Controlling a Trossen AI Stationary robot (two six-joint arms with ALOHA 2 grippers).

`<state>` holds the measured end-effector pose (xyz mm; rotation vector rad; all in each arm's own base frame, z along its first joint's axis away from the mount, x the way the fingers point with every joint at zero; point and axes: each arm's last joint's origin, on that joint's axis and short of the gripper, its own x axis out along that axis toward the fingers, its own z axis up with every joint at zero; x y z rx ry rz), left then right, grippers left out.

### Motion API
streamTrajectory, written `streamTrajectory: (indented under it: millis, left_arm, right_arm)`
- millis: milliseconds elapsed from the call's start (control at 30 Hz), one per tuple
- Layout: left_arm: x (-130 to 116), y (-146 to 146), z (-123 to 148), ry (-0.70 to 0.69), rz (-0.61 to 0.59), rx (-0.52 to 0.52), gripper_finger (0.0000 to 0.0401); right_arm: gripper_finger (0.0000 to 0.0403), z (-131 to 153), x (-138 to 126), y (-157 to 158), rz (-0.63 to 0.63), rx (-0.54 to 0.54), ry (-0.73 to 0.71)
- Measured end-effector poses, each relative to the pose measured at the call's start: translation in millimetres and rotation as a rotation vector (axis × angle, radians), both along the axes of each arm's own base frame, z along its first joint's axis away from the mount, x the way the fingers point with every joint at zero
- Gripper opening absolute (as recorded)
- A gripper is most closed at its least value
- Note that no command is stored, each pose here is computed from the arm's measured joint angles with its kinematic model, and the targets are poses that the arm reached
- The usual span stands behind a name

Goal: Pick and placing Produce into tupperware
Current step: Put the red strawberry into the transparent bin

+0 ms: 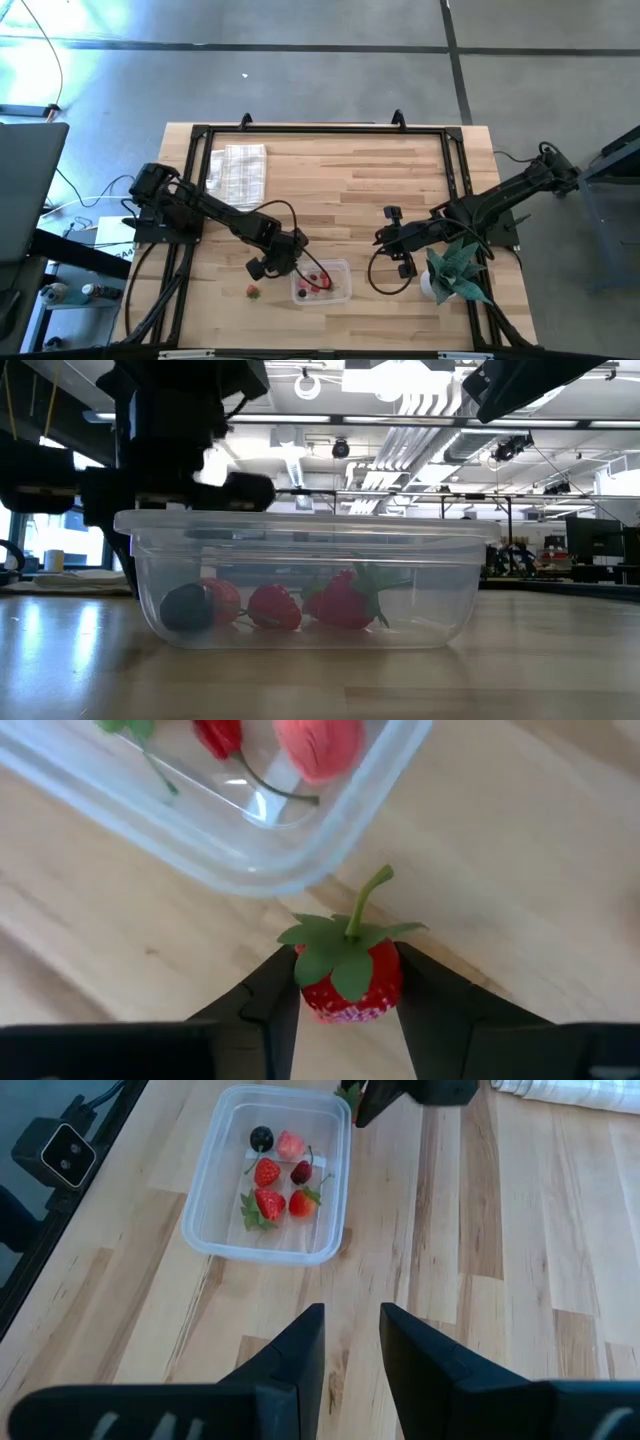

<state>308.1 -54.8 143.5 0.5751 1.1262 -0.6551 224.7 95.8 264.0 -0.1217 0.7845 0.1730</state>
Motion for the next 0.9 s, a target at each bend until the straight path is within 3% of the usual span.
streamTrajectory:
  millis: [433, 700, 800, 900]
  left_arm:
    - [-6, 3, 60, -0.16, 0.048, 0.018, 0.0125]
    - [28, -3, 140, -0.4, 0.047, -0.026, 0.0125]
    - [39, -5, 153, -0.413, 0.024, -0.007, 0.0125]
    - [50, -6, 150, -0.372, 0.009, 0.011, 0.0123]
  right_arm:
    - [0.009, 0, 0, 0, 0.0, 0.0, 0.0]
    - [0.009, 0, 0, 0, 0.0, 0.0, 0.001]
    - [0.009, 0, 0, 0, 0.0, -0.001, 0.001]
    - [0.009, 0, 0, 0, 0.0, 0.0, -0.001]
